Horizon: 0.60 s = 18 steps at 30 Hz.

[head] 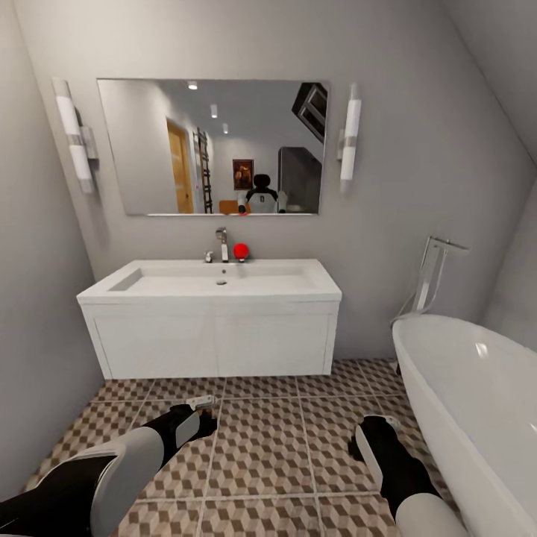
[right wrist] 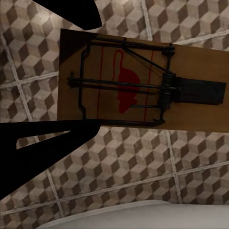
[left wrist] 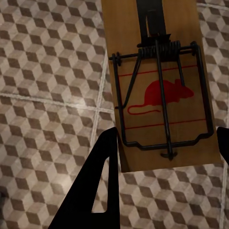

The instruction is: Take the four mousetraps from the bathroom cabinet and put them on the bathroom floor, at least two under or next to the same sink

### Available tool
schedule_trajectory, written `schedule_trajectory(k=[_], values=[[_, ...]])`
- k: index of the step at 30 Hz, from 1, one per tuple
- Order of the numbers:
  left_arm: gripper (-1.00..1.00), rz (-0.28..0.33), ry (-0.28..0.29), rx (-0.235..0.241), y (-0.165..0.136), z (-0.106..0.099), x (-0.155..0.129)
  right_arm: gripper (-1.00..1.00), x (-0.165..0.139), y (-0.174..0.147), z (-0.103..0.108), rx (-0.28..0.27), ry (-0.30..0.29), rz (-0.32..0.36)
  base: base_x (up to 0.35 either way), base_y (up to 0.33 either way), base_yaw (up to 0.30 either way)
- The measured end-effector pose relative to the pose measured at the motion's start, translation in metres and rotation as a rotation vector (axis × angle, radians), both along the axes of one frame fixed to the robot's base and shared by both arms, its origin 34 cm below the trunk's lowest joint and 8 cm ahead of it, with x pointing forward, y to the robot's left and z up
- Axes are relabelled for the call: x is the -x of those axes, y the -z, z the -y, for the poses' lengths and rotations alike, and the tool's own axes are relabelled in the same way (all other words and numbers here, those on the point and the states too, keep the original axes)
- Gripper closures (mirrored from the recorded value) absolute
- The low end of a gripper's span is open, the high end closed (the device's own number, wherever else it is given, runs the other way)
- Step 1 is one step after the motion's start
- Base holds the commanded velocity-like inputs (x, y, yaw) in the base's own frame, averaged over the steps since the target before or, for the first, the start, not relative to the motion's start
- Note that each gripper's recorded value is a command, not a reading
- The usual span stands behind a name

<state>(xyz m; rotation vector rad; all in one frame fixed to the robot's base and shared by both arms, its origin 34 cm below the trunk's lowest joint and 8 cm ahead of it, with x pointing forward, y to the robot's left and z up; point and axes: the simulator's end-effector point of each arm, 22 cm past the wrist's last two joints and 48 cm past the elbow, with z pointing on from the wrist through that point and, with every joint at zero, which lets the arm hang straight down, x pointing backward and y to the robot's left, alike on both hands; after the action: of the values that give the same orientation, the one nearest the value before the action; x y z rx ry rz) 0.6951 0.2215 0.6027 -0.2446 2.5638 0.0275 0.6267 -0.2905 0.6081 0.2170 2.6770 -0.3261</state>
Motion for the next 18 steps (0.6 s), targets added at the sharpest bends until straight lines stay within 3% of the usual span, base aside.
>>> schedule_trajectory(k=[18], values=[[1.0,0.0,-0.001,-0.001,0.035,0.0,0.005,1.0,0.005,0.036,0.001,0.007,0.001,-0.001,0.0,0.0,0.0]])
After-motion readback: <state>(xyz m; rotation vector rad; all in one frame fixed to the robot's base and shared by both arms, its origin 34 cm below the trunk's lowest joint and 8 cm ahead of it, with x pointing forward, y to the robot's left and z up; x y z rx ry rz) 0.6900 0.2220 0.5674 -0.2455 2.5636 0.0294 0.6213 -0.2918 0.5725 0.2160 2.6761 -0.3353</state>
